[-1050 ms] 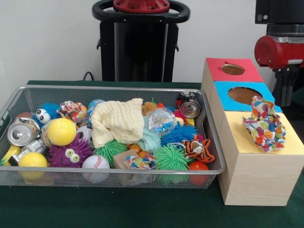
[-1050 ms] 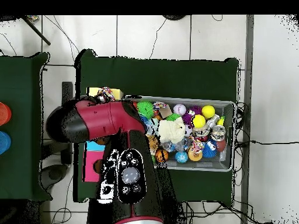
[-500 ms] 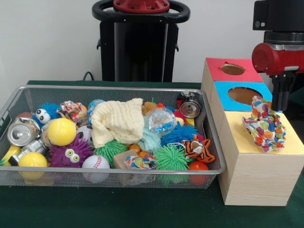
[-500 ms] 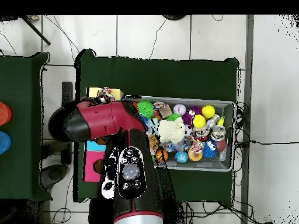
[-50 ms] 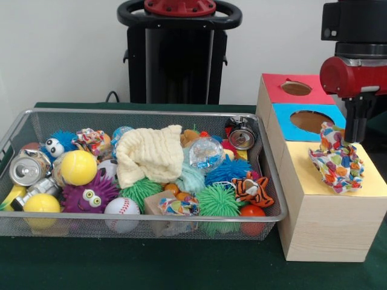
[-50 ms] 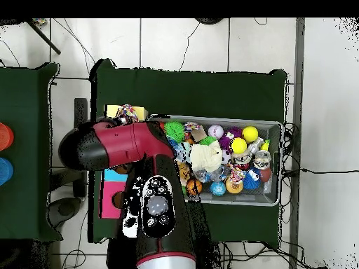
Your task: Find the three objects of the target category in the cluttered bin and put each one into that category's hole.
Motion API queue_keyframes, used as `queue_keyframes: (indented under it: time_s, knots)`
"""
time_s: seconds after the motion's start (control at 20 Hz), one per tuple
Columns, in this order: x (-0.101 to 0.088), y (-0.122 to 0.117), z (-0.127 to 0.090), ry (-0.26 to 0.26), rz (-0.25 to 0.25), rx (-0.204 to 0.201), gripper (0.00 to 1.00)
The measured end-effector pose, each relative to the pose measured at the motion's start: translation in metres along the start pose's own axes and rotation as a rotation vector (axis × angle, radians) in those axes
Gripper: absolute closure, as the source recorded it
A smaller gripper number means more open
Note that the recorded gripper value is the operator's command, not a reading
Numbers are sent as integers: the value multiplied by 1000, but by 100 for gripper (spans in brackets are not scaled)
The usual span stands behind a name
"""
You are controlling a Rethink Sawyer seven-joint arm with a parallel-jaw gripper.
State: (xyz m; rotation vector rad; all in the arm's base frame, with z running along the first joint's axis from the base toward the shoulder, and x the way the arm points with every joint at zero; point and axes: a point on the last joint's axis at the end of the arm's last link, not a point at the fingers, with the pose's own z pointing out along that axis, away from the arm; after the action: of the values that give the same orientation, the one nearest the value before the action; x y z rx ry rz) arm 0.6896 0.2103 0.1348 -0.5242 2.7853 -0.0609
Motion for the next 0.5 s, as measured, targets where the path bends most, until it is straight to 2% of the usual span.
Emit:
queue_keyframes:
  time_s: [0.5]
  knots:
    - [3, 1, 5, 5, 0, -2, 100]
